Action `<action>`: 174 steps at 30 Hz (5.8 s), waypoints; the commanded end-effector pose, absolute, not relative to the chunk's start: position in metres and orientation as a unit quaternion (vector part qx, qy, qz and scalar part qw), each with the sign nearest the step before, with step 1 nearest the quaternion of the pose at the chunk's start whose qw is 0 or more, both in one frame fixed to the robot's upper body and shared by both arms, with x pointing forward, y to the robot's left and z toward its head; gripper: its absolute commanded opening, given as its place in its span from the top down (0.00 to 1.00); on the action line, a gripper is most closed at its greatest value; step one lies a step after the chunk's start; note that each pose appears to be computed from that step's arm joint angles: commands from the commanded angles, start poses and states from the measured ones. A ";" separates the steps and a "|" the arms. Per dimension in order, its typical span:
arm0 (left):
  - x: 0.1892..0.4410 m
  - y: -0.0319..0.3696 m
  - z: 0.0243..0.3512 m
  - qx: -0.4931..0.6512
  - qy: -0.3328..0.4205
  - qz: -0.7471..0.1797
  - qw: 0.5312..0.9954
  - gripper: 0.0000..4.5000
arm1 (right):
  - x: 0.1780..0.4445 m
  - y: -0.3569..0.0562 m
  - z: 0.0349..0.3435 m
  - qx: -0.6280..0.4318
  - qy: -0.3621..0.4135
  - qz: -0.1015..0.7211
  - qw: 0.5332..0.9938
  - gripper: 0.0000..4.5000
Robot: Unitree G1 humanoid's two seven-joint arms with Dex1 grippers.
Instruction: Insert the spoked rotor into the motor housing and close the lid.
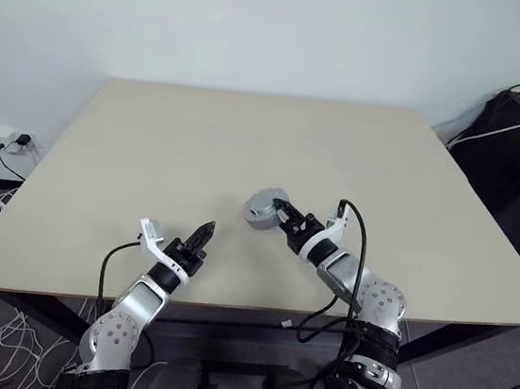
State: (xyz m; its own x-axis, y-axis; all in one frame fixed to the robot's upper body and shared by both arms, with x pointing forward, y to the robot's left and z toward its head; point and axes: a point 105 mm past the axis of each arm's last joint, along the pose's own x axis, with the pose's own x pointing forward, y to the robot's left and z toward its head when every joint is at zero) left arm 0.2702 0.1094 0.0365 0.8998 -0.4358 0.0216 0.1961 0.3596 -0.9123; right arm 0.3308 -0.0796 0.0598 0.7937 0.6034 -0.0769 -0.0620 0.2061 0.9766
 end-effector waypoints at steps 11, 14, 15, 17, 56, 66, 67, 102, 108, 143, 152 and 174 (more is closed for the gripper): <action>0.265 0.094 0.052 -0.658 0.071 -0.202 0.722 0.92 | 0.320 -0.037 0.105 0.624 0.192 0.323 0.685 0.57; 0.263 0.094 0.053 -0.667 0.068 -0.212 0.711 0.72 | 0.319 -0.035 0.104 0.622 0.198 0.324 0.685 0.57; 0.263 0.094 0.054 -0.669 0.068 -0.213 0.709 0.66 | 0.319 -0.035 0.104 0.622 0.198 0.323 0.685 0.57; 0.263 0.094 0.054 -0.679 0.065 -0.215 0.699 0.51 | 0.319 -0.034 0.103 0.621 0.201 0.323 0.685 0.57; 0.267 0.081 0.061 -0.767 0.055 -0.243 0.591 0.00 | 0.276 0.004 0.091 0.605 0.309 0.399 0.616 0.57; 0.267 0.079 0.063 -0.768 0.052 -0.246 0.589 0.00 | 0.271 0.006 0.091 0.601 0.320 0.407 0.609 0.57; 0.267 0.080 0.063 -0.768 0.050 -0.247 0.589 0.00 | 0.271 0.006 0.091 0.601 0.321 0.406 0.609 0.57; 0.267 0.081 0.067 -0.767 0.037 -0.246 0.591 0.53 | 0.272 -0.007 0.075 0.506 0.320 0.389 0.700 0.00; 0.268 0.084 0.067 -0.766 0.030 -0.239 0.596 0.53 | 0.275 -0.014 0.075 0.502 0.312 0.383 0.710 0.00; 0.350 0.189 0.062 -0.659 -0.088 0.011 0.747 0.53 | 0.278 -0.082 0.057 -0.036 -0.015 0.312 0.949 0.00; 0.382 0.190 0.050 -0.647 -0.054 0.059 0.758 0.53 | 0.276 -0.089 0.042 -0.041 -0.009 0.282 0.959 0.00; 0.403 0.174 0.008 -0.595 0.070 0.138 0.789 0.53 | 0.274 -0.086 0.035 -0.029 0.021 0.282 0.959 0.00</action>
